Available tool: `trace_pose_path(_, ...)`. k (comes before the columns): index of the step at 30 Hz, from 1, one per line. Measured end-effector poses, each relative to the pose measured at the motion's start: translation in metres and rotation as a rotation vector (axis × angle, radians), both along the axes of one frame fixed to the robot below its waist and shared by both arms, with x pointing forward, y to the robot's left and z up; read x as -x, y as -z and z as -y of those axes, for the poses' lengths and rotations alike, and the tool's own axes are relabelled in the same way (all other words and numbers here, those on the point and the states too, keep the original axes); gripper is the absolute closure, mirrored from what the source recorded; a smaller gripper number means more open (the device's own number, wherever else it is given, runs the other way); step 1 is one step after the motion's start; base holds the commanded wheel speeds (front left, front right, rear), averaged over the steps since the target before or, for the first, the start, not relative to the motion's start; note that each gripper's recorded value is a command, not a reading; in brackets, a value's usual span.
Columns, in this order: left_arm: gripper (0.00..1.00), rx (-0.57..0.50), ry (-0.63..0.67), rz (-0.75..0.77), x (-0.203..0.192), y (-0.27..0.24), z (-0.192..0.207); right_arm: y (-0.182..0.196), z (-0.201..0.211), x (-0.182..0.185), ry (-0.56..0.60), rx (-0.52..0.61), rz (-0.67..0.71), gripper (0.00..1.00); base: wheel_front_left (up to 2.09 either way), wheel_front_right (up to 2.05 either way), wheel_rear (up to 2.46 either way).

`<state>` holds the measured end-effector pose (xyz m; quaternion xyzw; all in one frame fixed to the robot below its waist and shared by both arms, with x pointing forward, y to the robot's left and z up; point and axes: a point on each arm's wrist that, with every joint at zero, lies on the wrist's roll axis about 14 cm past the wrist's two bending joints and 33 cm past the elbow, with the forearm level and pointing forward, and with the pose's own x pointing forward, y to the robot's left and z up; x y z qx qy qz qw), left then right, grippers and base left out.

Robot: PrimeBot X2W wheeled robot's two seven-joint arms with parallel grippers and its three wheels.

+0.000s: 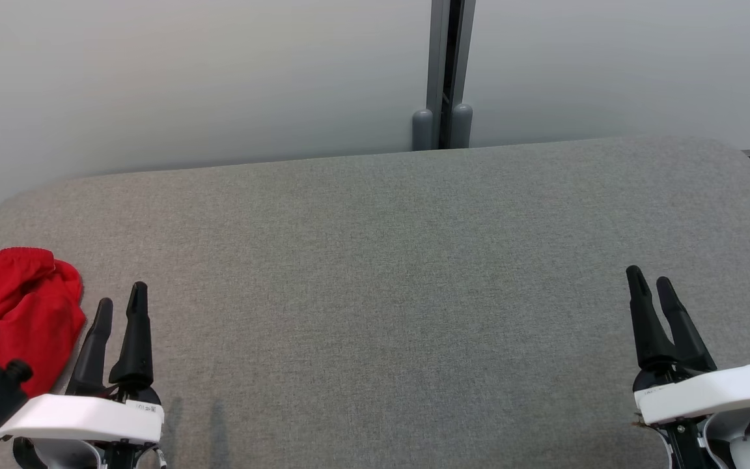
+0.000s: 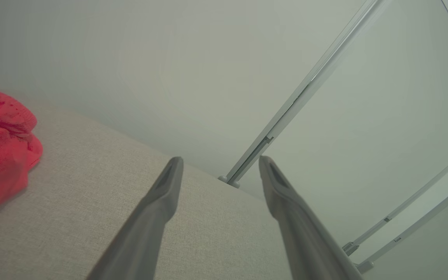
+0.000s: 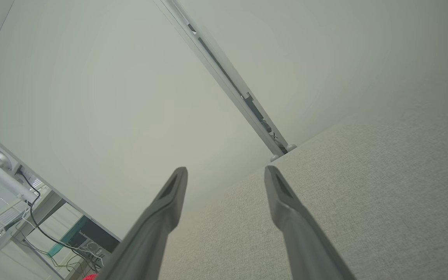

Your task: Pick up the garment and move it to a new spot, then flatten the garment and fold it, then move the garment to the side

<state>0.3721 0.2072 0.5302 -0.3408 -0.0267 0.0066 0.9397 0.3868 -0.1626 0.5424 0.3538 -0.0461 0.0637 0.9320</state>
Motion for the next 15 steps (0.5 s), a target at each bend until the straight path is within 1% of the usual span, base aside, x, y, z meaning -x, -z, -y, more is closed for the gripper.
trace_pose_path(5,0.00,-0.100,0.003,0.006,-0.0014,-0.0027,0.0018,-0.0011,-0.0027,0.0001,-0.005,0.088,0.013,0.00,0.00,0.00,0.00)
trace_pose_path(15,0.00,-0.262,0.009,0.018,-0.0036,-0.0045,0.0075,-0.0029,0.0000,-0.0018,0.011,0.251,0.033,0.00,0.00,0.00,0.00)
